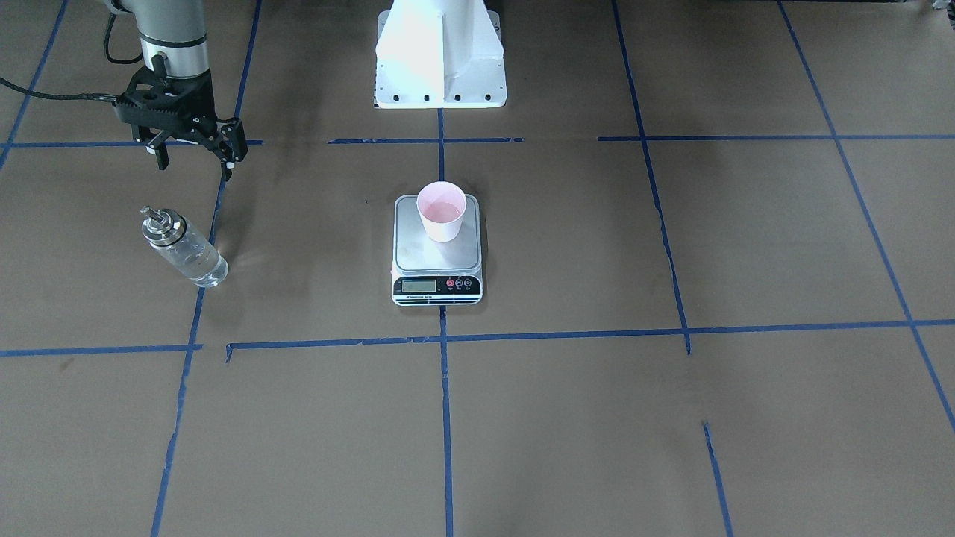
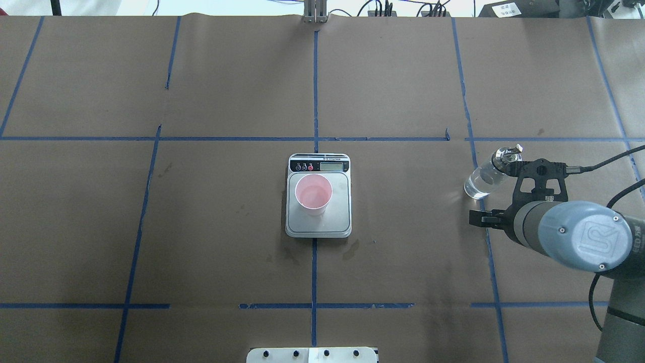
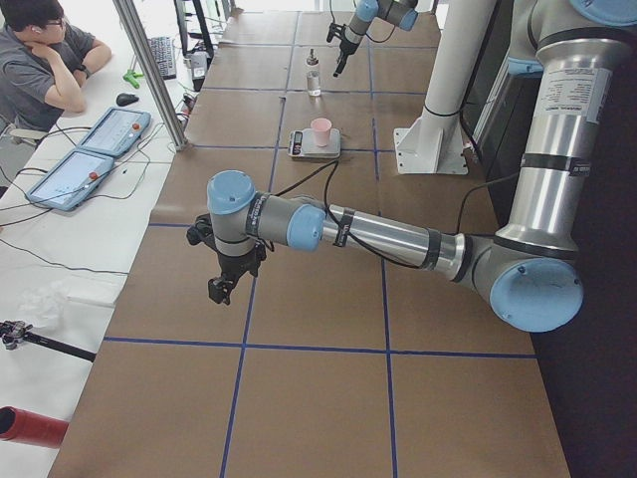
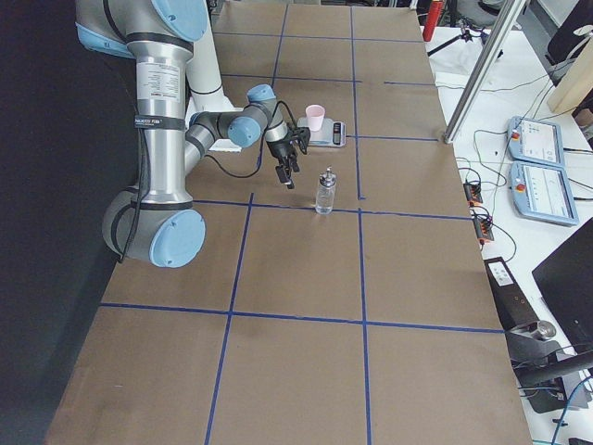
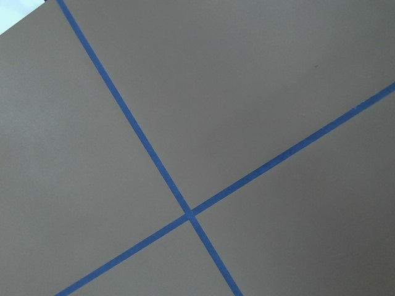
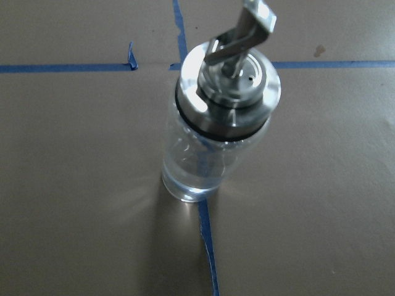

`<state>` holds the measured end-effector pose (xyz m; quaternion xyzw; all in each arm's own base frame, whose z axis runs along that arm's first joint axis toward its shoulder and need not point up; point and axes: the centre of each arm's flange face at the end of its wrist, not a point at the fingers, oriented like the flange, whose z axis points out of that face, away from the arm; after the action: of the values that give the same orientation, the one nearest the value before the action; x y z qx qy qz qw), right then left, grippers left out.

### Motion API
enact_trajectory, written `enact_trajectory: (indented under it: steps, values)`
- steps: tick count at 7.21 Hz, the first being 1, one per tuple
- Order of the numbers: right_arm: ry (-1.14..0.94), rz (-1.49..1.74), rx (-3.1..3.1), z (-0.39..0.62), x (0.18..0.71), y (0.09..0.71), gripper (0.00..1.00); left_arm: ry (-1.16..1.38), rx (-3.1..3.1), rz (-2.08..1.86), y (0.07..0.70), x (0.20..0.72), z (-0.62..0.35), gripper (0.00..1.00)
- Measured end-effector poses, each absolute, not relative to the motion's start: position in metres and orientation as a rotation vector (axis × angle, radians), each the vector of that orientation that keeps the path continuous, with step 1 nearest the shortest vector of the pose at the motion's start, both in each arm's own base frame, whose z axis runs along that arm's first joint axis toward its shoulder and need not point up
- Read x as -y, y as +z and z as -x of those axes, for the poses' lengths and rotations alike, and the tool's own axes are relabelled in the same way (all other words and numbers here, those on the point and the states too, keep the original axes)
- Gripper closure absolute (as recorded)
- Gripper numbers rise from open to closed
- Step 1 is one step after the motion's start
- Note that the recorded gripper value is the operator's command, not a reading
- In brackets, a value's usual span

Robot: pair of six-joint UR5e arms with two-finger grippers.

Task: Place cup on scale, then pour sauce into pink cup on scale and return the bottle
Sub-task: 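Open the right gripper and withdraw it from the bottle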

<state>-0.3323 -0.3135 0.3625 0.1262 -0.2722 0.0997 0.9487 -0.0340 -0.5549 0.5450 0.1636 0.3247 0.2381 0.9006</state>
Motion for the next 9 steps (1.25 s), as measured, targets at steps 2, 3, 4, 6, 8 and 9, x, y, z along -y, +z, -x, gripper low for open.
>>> enact_trajectory:
  steps: [2, 3, 4, 6, 8, 9]
  values:
    - [0.069, -0.160, 0.598, 0.288, 0.337, 0.352, 0.00, 0.493, -0.671, -0.341, 0.544, 0.555, 0.034, 0.00]
    - [-0.002, -0.128, 0.635, 0.261, 0.352, 0.352, 0.00, 0.494, -0.671, -0.341, 0.544, 0.555, 0.034, 0.00]
    - [-0.052, -0.111, 0.671, 0.233, 0.370, 0.355, 0.00, 0.493, -0.671, -0.341, 0.544, 0.555, 0.034, 0.00]
    - [-0.141, -0.094, 0.735, 0.164, 0.416, 0.387, 0.00, 0.492, -0.672, -0.340, 0.545, 0.554, 0.035, 0.00]
    - [-0.225, -0.112, 0.768, 0.090, 0.458, 0.446, 0.00, 0.492, -0.672, -0.338, 0.546, 0.554, 0.034, 0.00]
    - [-0.261, -0.125, 0.781, 0.052, 0.472, 0.480, 0.00, 0.492, -0.672, -0.337, 0.547, 0.554, 0.034, 0.00]
